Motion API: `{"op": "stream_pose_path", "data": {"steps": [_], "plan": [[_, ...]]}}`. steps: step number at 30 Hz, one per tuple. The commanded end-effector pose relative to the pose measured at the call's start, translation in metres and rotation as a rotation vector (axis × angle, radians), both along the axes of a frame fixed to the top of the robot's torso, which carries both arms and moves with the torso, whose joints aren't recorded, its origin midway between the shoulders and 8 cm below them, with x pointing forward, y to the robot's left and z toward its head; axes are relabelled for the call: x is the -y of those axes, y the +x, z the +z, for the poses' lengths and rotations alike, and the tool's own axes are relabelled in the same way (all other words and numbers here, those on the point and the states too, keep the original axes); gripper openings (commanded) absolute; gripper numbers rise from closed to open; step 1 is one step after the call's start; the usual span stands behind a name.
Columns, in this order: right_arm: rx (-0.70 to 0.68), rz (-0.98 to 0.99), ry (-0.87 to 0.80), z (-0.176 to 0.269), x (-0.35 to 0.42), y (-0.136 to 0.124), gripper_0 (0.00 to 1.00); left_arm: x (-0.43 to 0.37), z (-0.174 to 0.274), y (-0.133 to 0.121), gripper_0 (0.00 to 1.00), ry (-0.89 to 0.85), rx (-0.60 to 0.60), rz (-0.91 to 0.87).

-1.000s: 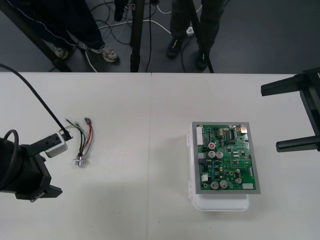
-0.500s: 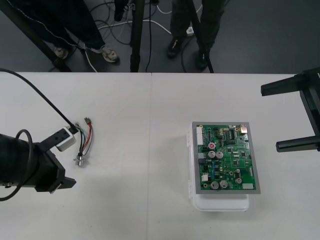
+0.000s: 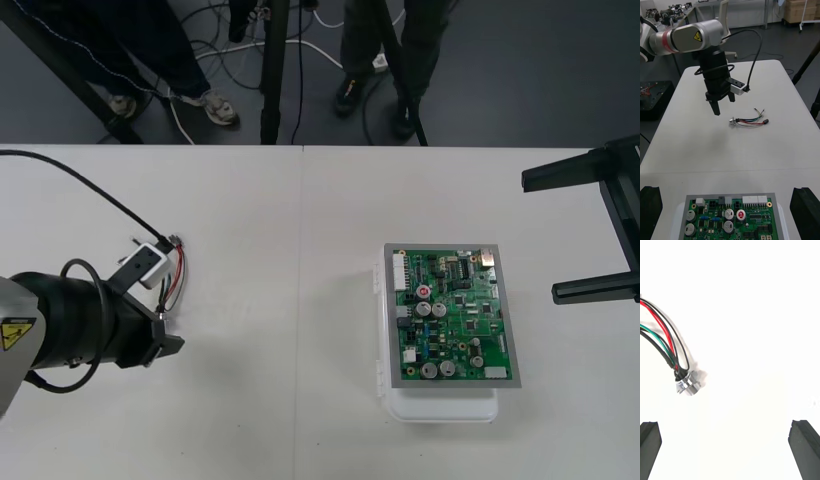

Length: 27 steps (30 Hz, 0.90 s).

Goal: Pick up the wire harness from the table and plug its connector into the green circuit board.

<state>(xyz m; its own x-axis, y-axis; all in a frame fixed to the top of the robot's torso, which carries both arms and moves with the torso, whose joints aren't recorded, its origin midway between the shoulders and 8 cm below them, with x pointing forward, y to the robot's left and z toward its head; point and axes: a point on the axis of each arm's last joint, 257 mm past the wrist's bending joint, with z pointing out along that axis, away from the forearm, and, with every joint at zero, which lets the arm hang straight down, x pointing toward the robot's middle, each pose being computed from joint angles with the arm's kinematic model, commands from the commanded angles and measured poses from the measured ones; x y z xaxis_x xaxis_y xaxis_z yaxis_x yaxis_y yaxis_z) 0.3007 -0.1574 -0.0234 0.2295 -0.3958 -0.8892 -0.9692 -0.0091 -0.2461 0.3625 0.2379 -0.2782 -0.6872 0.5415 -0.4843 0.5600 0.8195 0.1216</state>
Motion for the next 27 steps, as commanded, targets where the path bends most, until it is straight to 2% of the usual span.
{"op": "stream_pose_path", "data": {"steps": [1,7,15,27], "plan": [[0.008,-0.019,-0.038,0.005,0.007,-0.001,1.0,-0.002,-0.018,-0.009,1.0,-0.05,-0.051,0.141],[0.008,-0.019,-0.038,0.005,0.007,-0.001,1.0,-0.004,-0.027,-0.005,1.0,-0.039,-0.041,0.207],[0.008,-0.019,-0.038,0.005,0.007,-0.001,1.0,-0.007,-0.037,-0.001,1.0,-0.109,-0.069,0.291],[0.008,-0.019,-0.038,0.005,0.007,-0.001,1.0,-0.021,-0.045,0.013,1.0,-0.124,-0.093,0.345]]}}
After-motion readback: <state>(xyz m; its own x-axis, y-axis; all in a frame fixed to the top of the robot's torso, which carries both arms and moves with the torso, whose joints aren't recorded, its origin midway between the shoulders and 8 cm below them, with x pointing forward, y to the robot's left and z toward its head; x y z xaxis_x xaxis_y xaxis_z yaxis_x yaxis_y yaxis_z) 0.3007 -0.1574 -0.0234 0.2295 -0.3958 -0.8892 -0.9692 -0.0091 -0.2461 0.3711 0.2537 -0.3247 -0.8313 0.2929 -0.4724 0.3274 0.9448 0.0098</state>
